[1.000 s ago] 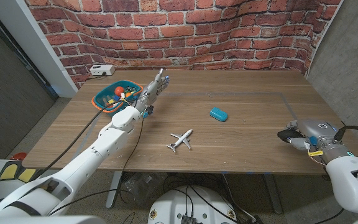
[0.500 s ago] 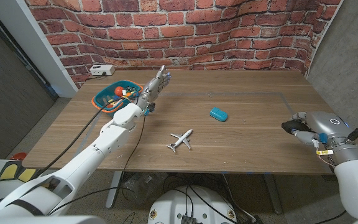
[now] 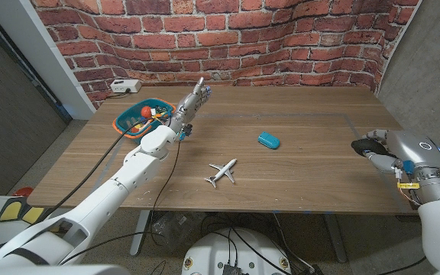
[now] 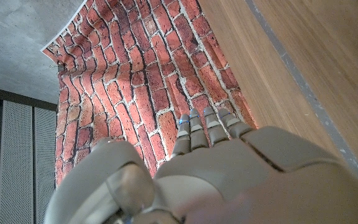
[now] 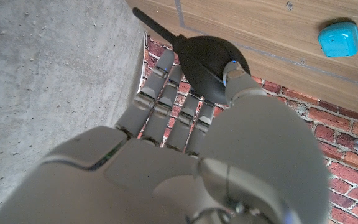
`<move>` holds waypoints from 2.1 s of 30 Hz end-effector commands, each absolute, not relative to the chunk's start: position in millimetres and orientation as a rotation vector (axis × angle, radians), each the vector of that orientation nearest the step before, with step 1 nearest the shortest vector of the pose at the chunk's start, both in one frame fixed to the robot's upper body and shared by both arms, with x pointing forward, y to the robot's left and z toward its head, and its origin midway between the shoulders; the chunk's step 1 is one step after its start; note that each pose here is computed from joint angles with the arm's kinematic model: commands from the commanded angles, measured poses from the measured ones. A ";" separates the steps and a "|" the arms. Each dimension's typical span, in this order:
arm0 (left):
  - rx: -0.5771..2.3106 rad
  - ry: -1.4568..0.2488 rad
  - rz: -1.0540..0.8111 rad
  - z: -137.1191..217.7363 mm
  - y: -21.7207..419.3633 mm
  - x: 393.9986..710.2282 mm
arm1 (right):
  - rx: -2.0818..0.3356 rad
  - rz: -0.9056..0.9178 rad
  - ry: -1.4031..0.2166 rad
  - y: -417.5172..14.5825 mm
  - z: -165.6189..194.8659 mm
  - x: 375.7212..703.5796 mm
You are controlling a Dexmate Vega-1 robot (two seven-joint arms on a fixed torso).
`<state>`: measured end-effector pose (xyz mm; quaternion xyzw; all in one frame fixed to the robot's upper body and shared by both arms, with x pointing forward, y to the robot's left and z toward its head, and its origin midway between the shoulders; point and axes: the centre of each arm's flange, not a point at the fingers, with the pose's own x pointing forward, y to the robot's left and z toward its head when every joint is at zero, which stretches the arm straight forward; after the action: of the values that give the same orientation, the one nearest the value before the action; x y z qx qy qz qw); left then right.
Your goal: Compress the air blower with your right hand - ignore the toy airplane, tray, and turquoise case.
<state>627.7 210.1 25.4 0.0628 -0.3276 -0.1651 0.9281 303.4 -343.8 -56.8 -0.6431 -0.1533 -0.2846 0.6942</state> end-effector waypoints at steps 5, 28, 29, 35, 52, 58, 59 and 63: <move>0.167 -0.678 -0.359 39.2 200.1 626.8 | -1.421 -0.698 -0.382 -341.9 -52.6 293.8; 0.170 -0.700 -0.354 58.2 193.7 641.0 | -1.415 -0.808 -0.468 -342.8 -57.0 302.8; 0.168 -0.700 -0.355 58.3 192.7 641.6 | -1.417 -0.806 -0.469 -343.7 -56.7 303.0; 0.160 -0.699 -0.358 57.2 187.8 644.8 | -1.424 -0.796 -0.480 -347.2 -55.9 305.1; 0.157 -0.693 -0.350 52.8 186.6 644.2 | -1.472 -0.748 -0.463 -348.6 -54.6 305.0; 0.158 -0.684 -0.349 49.8 185.4 644.0 | -1.478 -0.731 -0.436 -351.3 -55.5 304.7; 0.158 -0.683 -0.349 49.6 185.3 643.7 | -1.481 -0.728 -0.431 -351.6 -55.5 304.8; 0.158 -0.683 -0.345 49.6 184.9 642.4 | -1.498 -0.725 -0.410 -352.9 -55.6 305.0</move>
<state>643.7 187.0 52.8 0.0772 -0.3377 -0.1701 0.9225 305.3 -349.7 -55.6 -0.6475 -0.1988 -0.3294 0.6578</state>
